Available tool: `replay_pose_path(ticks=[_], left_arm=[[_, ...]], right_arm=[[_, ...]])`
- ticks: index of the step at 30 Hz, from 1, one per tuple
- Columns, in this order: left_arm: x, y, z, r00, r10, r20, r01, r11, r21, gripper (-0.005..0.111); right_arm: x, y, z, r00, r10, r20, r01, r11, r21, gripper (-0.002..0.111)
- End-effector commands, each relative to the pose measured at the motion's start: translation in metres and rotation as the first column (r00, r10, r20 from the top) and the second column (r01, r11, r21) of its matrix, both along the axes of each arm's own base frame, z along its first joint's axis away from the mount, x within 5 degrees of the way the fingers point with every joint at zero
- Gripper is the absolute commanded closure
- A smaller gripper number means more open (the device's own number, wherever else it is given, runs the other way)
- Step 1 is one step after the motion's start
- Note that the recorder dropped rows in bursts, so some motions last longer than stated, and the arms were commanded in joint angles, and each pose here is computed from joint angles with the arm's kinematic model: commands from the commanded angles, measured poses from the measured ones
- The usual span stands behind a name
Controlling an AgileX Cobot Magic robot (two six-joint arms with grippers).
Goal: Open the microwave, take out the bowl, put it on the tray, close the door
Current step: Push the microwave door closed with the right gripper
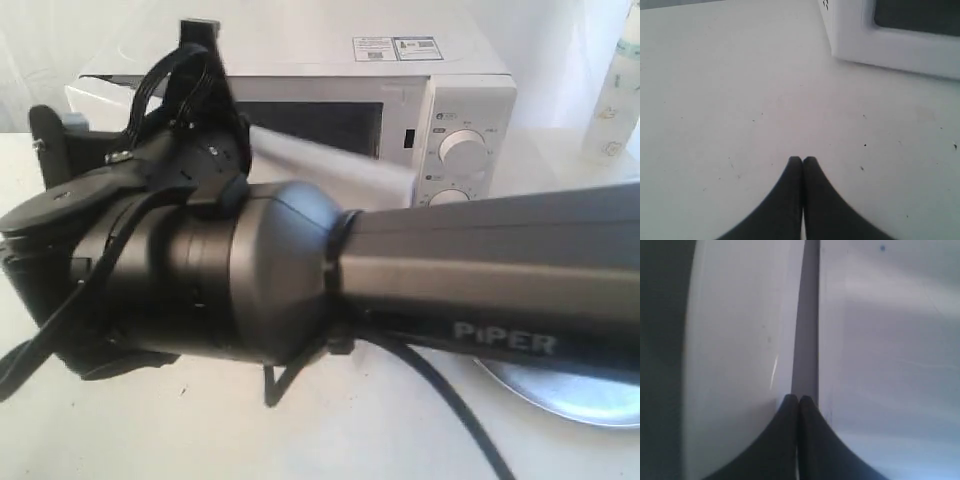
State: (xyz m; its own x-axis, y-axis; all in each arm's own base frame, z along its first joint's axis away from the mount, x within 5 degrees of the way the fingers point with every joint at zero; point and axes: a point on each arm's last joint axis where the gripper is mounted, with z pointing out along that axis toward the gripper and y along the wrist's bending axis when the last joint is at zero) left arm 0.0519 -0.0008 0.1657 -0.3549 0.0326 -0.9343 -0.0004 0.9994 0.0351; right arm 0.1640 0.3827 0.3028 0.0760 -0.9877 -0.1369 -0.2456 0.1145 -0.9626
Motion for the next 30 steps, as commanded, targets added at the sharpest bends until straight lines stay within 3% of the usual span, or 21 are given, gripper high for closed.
replay_pose_path(ticks=[1,14,20,23,26,30], left_arm=[[0.000,-0.001,0.001,1.000,-0.004,0.003,0.004,1.000,-0.009,0.107],[0.000,-0.001,0.001,1.000,-0.004,0.003,0.004,1.000,-0.009,0.107],[0.000,-0.001,0.001,1.000,-0.004,0.003,0.004,1.000,-0.009,0.107],[0.000,-0.001,0.001,1.000,-0.004,0.003,0.004,1.000,-0.009,0.107],[0.000,-0.001,0.001,1.000,-0.004,0.003,0.004,1.000,-0.009,0.107],[0.000,-0.001,0.001,1.000,-0.004,0.003,0.004,1.000,-0.009,0.107]], right_arm=[[-0.001,-0.012,0.023,1.000,-0.025,0.012,0.024,0.993,0.116,0.108],[0.007,-0.023,0.025,0.995,-0.076,-0.065,0.085,0.983,0.162,0.108],[-0.010,-0.051,0.066,0.984,-0.052,-0.168,0.102,0.947,0.304,0.108],[-0.033,-0.078,0.102,0.971,0.017,-0.240,0.091,0.898,0.431,0.108],[-0.060,-0.113,0.132,0.906,0.136,-0.401,0.126,0.817,0.563,0.108],[-0.076,-0.160,0.164,0.853,0.247,-0.461,0.166,0.708,0.687,0.108]])
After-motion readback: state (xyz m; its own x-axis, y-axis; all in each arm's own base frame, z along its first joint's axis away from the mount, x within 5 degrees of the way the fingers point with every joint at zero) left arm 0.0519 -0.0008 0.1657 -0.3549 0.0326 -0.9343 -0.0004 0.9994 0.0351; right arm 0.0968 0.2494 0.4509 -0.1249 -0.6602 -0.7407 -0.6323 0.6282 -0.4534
